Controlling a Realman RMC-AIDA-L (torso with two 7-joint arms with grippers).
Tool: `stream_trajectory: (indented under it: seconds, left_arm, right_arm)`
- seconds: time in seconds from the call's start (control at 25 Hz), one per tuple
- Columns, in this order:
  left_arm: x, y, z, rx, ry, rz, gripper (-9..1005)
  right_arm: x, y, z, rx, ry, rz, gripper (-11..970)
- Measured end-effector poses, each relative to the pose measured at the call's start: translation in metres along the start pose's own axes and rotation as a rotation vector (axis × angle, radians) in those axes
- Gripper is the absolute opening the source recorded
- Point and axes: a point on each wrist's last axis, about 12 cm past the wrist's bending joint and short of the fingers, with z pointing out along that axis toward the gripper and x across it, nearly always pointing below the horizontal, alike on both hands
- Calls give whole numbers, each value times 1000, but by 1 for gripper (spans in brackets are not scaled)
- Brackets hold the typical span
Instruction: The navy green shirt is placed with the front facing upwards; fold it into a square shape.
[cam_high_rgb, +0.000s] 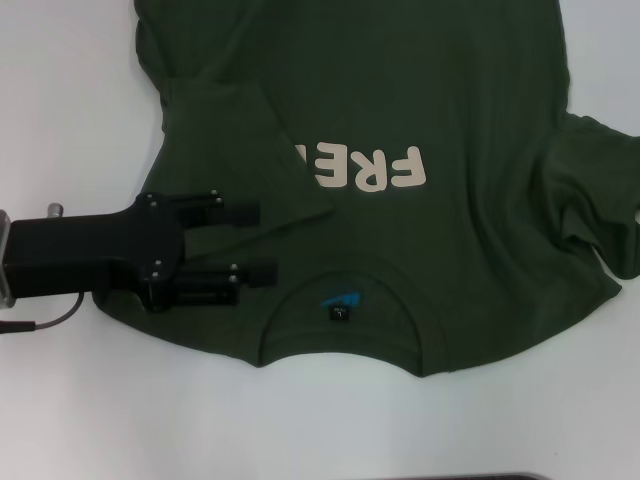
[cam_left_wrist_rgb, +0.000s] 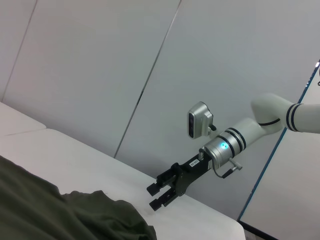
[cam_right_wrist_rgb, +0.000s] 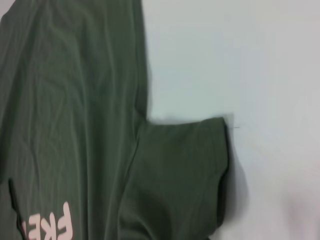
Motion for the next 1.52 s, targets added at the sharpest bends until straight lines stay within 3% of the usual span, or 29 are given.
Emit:
stream_trajectory:
  seconds: [0.48, 1.52]
  left_arm:
    - [5, -1, -1, -7, -11, -19, 784]
    - [4, 1, -1, -21, -25, -4, 784]
  right_arm:
    - [-12, 11, 10, -23, -17, 98, 803]
    - [-16, 19, 40, -10, -30, 115, 803]
